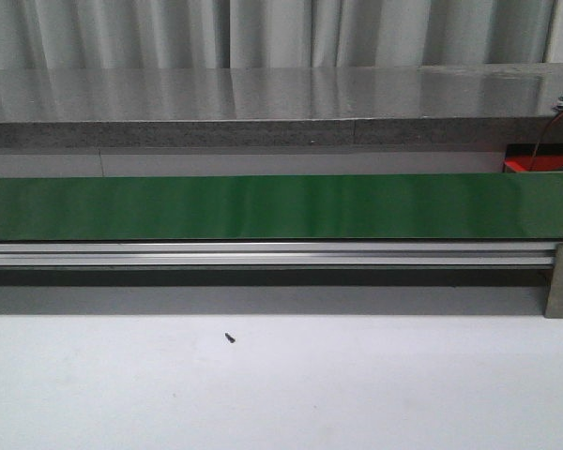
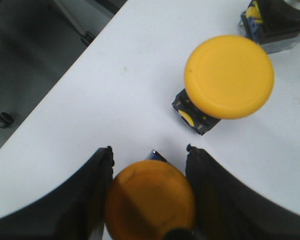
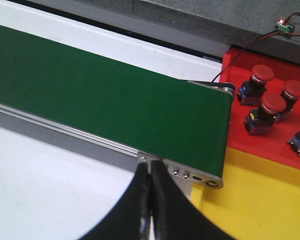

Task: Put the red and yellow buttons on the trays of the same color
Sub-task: 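Carry the yellow button onto the belt and open the left gripper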

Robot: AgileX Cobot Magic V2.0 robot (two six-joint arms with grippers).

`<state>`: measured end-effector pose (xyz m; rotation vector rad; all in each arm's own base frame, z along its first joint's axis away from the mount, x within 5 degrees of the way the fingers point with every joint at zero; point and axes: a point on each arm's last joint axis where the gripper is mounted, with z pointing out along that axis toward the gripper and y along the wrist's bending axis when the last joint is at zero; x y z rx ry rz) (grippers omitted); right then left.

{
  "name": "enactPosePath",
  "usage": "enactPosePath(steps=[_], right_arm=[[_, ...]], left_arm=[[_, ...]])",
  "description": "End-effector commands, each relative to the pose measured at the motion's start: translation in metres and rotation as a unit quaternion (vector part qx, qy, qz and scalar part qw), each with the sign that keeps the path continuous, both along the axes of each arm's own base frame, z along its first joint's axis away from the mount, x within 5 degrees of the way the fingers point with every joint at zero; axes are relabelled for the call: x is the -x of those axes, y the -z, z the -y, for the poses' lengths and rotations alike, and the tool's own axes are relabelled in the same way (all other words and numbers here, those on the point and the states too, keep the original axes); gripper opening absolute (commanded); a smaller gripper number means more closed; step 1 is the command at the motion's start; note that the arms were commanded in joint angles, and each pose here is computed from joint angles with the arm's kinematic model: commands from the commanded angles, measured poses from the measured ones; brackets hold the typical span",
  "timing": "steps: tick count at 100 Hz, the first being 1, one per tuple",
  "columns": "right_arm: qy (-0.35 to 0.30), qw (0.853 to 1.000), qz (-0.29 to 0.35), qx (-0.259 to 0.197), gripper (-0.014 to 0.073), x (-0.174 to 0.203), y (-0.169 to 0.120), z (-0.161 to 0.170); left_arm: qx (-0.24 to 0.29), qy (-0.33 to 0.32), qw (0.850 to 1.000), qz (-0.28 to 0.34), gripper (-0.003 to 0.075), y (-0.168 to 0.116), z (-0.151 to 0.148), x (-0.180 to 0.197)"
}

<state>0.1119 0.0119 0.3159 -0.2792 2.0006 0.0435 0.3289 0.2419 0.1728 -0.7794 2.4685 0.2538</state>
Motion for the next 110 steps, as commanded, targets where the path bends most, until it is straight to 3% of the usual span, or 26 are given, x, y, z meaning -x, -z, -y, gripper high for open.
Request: enactPosePath(steps=[1, 29, 58, 81, 110], right_arm=[[0.014, 0.999, 0.045, -0.010, -0.0096, -0.002, -0.014, 0.002], [0.014, 0.999, 0.045, -0.010, -0.0096, -0.002, -0.014, 0.002], [0.014, 0.999, 0.045, -0.010, -0.0096, -0.002, -0.014, 0.002], [0.014, 0.999, 0.045, -0.010, -0.0096, -0.002, -0.014, 0.002], [0.014, 0.999, 0.045, -0.010, -0.0096, -0.002, -0.014, 0.002]], left_arm=[[-0.030, -0.005, 0.998, 0.047, 0.0174, -0.036, -0.002, -0.002], [-0.032, -0.008, 0.995, 0.094, 0.0137, -0.094, 0.020, 0.012], [-0.031, 0.104, 0.982, 0.153, 0.0137, -0.155, 0.111, 0.002], [-0.014, 0.206, 0.969, 0.135, 0.0137, -0.149, 0.175, -0.018], [0.009, 0.242, 0.965, 0.099, 0.0137, -0.118, 0.201, -0.038]])
